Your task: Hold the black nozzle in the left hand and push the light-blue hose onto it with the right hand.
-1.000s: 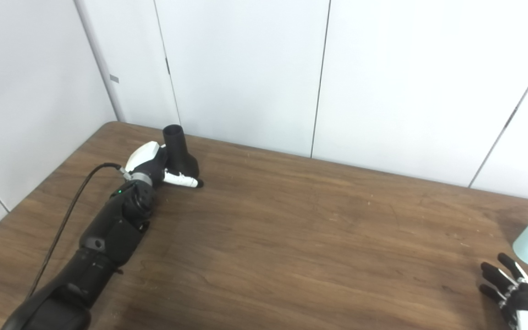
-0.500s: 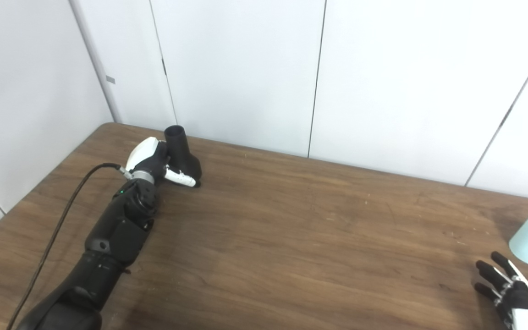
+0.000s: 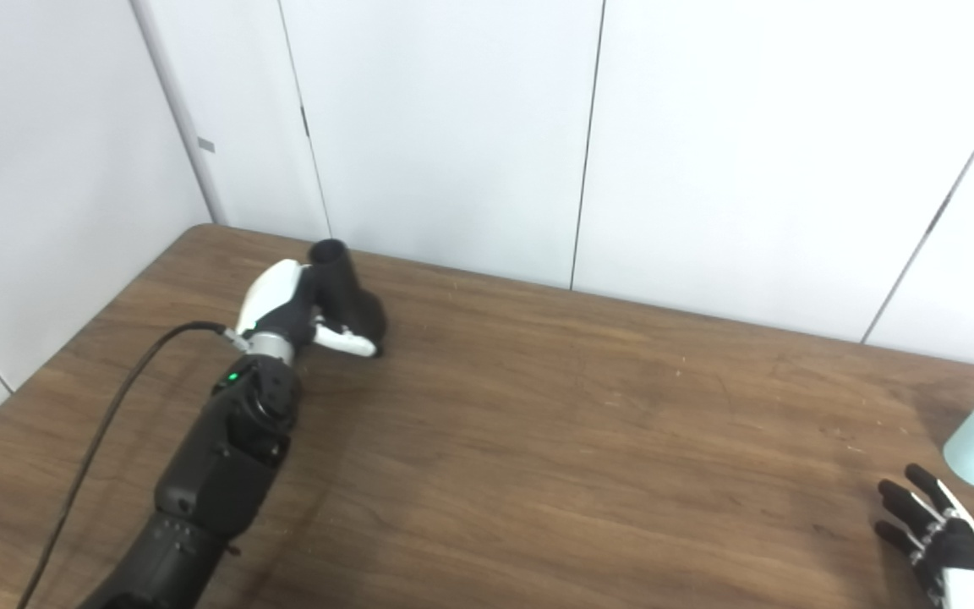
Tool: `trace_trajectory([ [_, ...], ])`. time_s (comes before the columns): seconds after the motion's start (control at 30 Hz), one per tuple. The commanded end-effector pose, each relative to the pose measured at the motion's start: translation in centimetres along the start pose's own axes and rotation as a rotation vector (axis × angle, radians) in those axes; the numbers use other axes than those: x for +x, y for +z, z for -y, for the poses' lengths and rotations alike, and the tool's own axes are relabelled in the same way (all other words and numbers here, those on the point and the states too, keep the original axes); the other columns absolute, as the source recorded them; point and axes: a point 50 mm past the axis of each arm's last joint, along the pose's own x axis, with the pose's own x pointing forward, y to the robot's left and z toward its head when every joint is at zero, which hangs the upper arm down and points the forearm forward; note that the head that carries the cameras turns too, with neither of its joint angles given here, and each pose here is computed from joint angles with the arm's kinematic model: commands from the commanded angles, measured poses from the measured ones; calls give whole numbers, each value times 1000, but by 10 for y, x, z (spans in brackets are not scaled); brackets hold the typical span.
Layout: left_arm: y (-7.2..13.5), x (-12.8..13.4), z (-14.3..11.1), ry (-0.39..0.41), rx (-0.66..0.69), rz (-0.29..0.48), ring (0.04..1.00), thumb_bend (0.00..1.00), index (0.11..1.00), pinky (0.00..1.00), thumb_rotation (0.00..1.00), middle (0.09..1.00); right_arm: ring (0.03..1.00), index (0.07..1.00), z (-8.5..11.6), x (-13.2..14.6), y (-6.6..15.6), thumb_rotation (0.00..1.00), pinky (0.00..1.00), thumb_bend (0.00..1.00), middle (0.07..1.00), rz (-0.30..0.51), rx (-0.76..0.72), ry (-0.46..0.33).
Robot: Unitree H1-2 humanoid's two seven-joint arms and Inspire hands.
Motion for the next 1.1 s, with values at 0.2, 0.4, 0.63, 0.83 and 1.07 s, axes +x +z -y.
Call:
trace_trajectory([
  [0.2,28,-22,-5,-7,-8,175,702,519,468,1000,0,527,857,891,-7,1,10,1000,789,635,802,15,-1,-11],
  [0.4,41,-49,12,-140,25,247,720,521,480,1000,0,510,850,888,-15,0,17,1000,798,621,793,20,0,-14],
  [0.63,43,-68,24,-213,-12,266,732,518,468,1000,0,529,850,882,-27,-2,25,1000,810,610,783,18,9,-13],
  [0.83,50,-94,34,-293,-8,315,741,521,476,1000,0,514,854,885,-38,-3,36,1000,825,604,767,26,4,-10],
  [1.07,65,-117,54,-365,0,407,703,521,477,1000,0,510,867,885,-49,-3,48,1000,856,555,764,27,14,-16],
])
